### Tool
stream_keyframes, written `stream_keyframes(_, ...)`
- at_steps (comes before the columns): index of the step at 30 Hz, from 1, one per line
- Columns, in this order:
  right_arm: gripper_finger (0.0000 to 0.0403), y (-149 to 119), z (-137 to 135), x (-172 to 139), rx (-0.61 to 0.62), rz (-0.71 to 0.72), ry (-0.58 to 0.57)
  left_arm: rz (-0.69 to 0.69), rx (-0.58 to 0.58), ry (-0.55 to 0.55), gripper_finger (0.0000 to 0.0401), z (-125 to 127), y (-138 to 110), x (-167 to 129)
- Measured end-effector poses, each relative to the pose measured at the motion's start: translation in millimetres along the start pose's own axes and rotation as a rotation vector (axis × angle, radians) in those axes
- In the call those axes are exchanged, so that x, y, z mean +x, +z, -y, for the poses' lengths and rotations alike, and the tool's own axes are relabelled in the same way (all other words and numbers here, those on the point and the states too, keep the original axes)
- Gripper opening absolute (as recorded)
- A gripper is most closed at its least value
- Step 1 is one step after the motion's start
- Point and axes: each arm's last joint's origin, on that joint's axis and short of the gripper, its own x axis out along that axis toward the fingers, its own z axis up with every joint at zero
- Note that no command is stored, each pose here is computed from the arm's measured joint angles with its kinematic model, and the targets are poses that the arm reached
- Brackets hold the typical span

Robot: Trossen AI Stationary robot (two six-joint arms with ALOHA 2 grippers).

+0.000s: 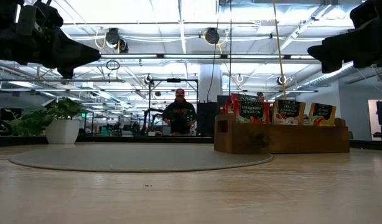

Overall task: Pick & Place Tea
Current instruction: Return to Home Position

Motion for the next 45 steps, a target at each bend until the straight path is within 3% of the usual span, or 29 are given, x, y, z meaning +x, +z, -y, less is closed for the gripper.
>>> stream_keyframes(45,0.0175,0.0,0.0,0.0,0.000,0.000,0.000,0.001,0.000,0.000,0.0047,0.0,0.2,0.0)
